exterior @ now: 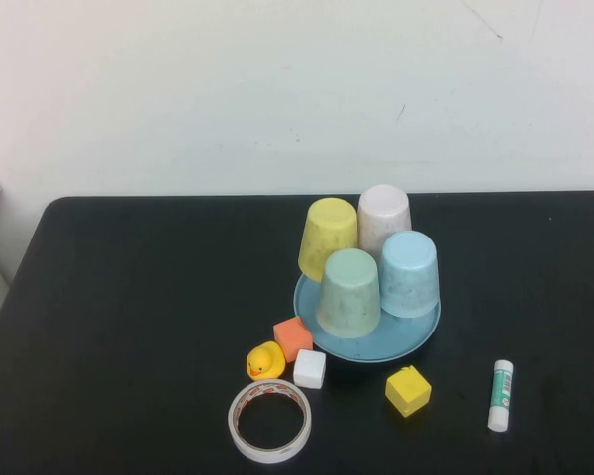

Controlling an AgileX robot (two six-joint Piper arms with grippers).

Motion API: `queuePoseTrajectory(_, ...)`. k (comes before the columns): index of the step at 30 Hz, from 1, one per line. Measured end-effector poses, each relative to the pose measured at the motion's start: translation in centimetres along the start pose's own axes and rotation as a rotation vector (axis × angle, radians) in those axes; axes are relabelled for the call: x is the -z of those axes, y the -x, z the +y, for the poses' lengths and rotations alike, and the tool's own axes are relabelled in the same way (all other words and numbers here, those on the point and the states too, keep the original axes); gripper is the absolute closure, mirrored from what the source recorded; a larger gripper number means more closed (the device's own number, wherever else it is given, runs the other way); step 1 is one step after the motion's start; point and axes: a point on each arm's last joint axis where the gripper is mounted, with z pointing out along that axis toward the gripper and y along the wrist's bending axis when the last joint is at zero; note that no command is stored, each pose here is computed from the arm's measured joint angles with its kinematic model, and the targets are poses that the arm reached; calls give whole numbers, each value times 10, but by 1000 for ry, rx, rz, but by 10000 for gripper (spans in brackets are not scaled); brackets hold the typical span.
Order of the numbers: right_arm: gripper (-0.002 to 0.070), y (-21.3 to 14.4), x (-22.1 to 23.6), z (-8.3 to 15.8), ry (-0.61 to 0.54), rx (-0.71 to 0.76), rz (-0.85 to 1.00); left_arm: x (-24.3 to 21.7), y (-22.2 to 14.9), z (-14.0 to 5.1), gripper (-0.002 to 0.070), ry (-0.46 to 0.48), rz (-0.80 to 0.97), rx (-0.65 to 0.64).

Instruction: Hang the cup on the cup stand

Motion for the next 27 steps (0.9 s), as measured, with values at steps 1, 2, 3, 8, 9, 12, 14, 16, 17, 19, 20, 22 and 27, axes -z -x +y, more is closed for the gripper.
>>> queuePoseTrajectory(1,676,0,0,0,0,0,0,0,0,0,676,1,0,0)
queuePoseTrajectory(2,676,0,0,0,1,-1,0,0,0,0,676,1,0,0)
queuePoseTrajectory(3,676,0,0,0,1,-1,0,0,0,0,676,1,2,0)
queuePoseTrajectory(8,676,0,0,0,1,-1,0,0,0,0,676,2,2,-1)
queuePoseTrajectory(9,676,0,0,0,1,-1,0,0,0,0,676,2,2,-1)
queuePoseTrajectory(12,676,0,0,0,1,-1,0,0,0,0,676,3,5,-1)
queuePoseTrajectory(14,676,0,0,0,1,-1,0,0,-1,0,676,3,6,-1)
queuePoseTrajectory(16,676,0,0,0,1,-1,0,0,-1,0,676,3,6,-1)
queuePoseTrajectory(17,676,0,0,0,1,-1,0,0,-1,0,676,3,6,3)
queuePoseTrajectory(19,676,0,0,0,1,-1,0,0,-1,0,676,3,7,7)
queuePoseTrajectory(20,676,0,0,0,1,-1,0,0,-1,0,676,3,7,7)
queuePoseTrajectory(22,676,0,0,0,1,-1,0,0,-1,0,676,3,7,7)
queuePoseTrajectory(27,676,0,0,0,1,-1,0,0,-1,0,676,3,9,9)
